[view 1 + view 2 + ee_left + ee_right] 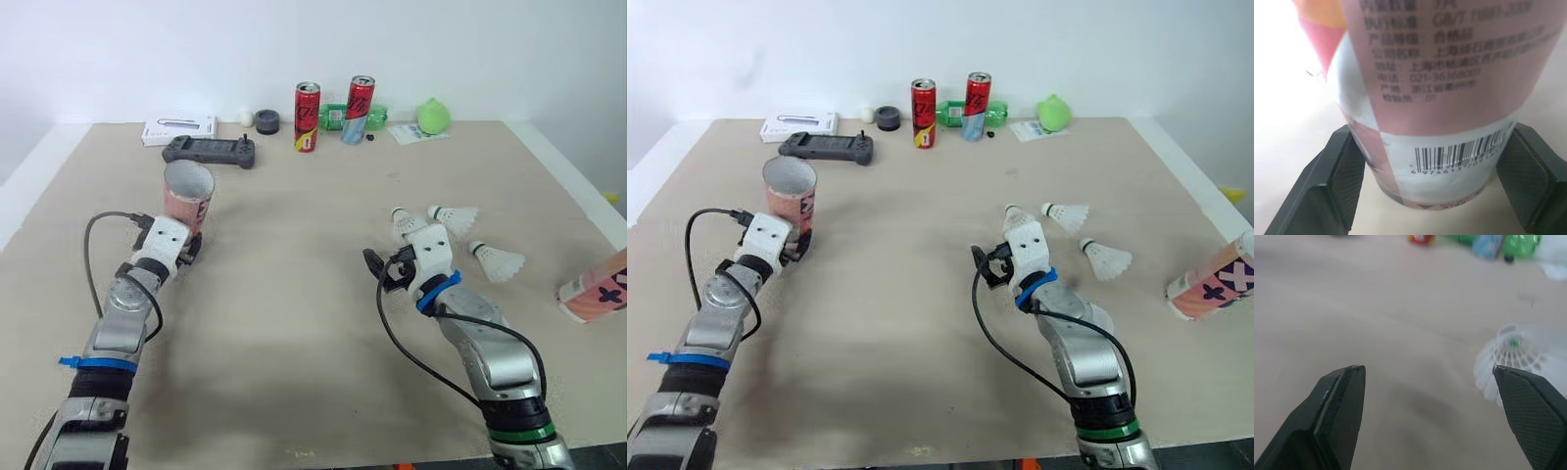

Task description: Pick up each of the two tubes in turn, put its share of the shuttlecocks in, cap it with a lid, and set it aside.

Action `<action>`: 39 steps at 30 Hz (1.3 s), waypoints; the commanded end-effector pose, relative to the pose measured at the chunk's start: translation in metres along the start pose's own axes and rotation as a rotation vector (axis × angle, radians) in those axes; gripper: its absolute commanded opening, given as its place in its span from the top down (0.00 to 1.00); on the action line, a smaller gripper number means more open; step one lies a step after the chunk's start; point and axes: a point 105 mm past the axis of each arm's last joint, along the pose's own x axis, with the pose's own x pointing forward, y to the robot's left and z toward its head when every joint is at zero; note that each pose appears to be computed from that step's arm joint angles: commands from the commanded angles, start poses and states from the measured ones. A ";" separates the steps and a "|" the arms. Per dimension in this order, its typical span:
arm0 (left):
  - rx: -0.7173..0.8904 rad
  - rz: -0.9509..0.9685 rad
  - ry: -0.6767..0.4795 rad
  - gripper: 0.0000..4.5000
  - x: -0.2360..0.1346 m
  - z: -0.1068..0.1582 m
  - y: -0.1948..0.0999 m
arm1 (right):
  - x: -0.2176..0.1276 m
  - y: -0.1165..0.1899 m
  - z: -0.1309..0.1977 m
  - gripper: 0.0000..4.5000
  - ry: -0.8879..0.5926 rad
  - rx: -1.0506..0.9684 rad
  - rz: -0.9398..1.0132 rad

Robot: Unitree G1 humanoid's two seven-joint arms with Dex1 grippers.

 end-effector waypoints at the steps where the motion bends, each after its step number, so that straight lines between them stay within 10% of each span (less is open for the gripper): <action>1: 0.161 -0.004 -0.088 0.18 -0.003 0.029 0.001 | 0.011 -0.013 0.012 0.00 -0.047 0.005 -0.043; 6: 0.233 -0.002 -0.118 0.18 0.000 0.042 -0.002 | 0.040 -0.030 0.017 0.00 -0.072 0.104 -0.130; 9: 0.260 -0.003 -0.127 0.20 0.002 0.047 -0.003 | 0.051 -0.039 0.021 0.16 -0.088 0.152 -0.185; 17: 0.285 -0.005 -0.129 0.20 0.005 0.049 -0.004 | 0.060 -0.035 0.017 0.99 -0.096 0.161 -0.190; 27: 0.284 -0.072 -0.120 0.20 0.012 0.049 -0.018 | 0.012 0.034 0.102 0.99 -0.466 -0.013 0.337; 39: 0.298 -0.106 -0.173 0.20 0.018 0.063 -0.034 | 0.014 0.114 0.135 0.99 -0.429 -0.331 0.655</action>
